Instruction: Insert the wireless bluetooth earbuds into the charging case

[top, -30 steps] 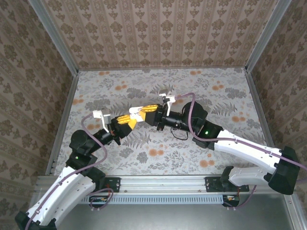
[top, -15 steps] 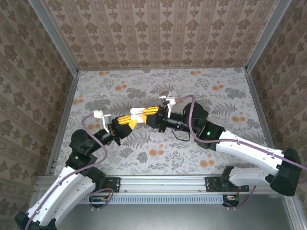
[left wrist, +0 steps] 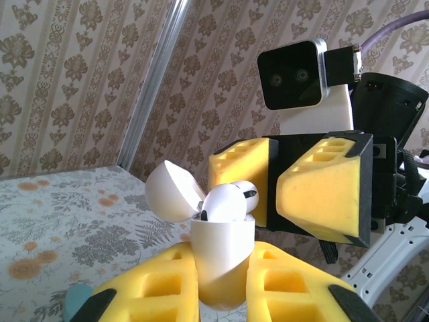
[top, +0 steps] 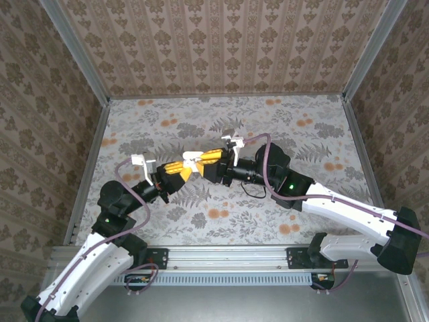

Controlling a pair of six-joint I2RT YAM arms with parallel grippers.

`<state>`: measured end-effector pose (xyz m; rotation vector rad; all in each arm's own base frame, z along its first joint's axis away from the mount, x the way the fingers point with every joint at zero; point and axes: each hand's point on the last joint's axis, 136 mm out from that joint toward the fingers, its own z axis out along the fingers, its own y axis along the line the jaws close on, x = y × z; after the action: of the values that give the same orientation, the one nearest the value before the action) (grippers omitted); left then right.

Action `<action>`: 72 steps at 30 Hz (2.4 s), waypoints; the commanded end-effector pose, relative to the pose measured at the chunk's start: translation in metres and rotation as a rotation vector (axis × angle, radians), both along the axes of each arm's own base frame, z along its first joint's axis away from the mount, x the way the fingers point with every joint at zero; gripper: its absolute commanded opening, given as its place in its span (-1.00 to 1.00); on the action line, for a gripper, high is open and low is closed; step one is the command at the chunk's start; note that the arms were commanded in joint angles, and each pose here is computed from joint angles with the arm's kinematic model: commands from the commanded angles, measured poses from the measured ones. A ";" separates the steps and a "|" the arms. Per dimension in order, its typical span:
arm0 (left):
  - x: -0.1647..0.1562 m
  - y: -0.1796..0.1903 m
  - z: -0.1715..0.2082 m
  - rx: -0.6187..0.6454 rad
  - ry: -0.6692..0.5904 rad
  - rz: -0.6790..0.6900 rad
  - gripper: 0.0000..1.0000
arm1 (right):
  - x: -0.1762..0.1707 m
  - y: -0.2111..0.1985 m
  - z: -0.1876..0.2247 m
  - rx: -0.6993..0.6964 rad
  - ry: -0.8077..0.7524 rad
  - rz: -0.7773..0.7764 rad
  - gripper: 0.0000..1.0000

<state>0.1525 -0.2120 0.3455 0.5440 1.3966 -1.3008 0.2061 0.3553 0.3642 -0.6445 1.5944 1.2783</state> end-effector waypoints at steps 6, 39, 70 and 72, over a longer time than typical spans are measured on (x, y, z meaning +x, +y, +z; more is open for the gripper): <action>-0.011 0.008 0.037 -0.084 -0.120 0.002 -1.00 | 0.005 -0.012 0.002 -0.040 0.057 -0.070 -0.01; -0.020 0.002 -0.001 -0.013 -0.238 -0.024 -1.00 | -0.014 -0.025 0.030 -0.031 0.136 0.020 -0.23; -0.030 -0.006 -0.025 0.080 -0.305 -0.076 -1.00 | -0.027 -0.006 -0.012 -0.386 0.151 0.137 -0.04; -0.030 -0.006 -0.026 0.084 -0.306 -0.077 -1.00 | -0.025 -0.004 -0.013 -0.390 0.152 0.134 -0.06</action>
<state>0.1307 -0.2151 0.3199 0.7710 1.2160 -1.1617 0.1837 0.3459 0.3377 -0.9016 2.0217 1.1163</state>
